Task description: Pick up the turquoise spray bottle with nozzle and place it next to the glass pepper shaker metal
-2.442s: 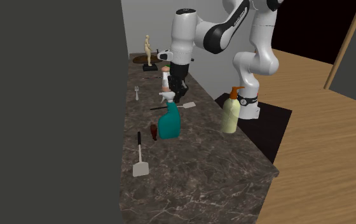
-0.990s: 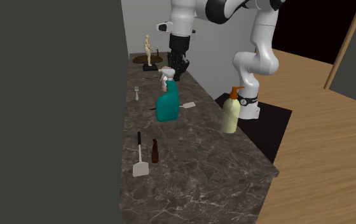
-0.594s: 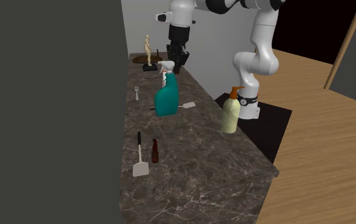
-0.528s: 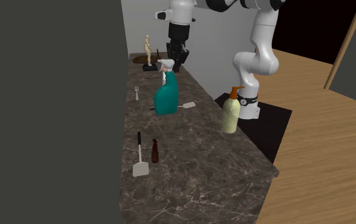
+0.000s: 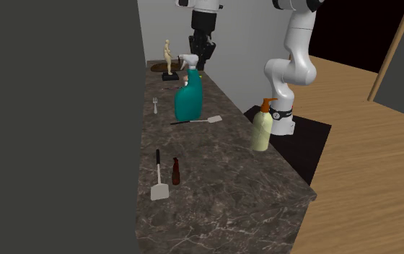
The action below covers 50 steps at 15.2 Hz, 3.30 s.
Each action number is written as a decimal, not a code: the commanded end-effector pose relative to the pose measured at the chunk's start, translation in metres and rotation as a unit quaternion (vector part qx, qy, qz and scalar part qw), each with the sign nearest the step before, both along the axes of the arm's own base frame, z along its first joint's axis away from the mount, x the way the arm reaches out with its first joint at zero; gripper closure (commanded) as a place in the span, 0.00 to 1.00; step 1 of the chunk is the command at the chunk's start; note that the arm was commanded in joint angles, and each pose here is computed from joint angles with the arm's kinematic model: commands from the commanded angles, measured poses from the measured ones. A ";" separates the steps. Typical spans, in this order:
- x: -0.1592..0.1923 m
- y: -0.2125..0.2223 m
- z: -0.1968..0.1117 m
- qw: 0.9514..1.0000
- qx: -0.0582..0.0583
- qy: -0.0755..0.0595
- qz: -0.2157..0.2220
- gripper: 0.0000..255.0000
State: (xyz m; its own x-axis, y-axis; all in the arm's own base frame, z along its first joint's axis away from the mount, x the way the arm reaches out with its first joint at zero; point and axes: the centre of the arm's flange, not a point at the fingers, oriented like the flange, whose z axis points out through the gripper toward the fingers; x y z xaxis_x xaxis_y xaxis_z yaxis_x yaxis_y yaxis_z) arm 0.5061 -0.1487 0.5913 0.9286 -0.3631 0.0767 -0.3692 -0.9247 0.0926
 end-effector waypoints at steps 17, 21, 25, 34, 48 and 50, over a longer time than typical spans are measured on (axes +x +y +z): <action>0.000 -0.001 0.096 1.000 0.000 0.000 0.000 1.00; 0.000 -0.001 0.117 1.000 0.000 0.000 0.000 1.00; 0.000 -0.001 0.136 1.000 0.000 0.000 0.000 1.00; -0.097 -0.069 0.137 1.000 0.000 0.000 0.000 1.00; -0.248 -0.176 0.137 1.000 0.000 0.000 0.000 1.00; -0.269 -0.191 0.137 1.000 0.000 0.000 0.000 1.00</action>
State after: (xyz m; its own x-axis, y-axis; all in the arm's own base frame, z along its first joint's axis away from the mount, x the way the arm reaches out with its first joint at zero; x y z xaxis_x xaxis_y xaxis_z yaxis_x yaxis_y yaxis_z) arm 0.2485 -0.3318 0.7270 0.9280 -0.3645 0.0769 -0.3706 -0.9242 0.0925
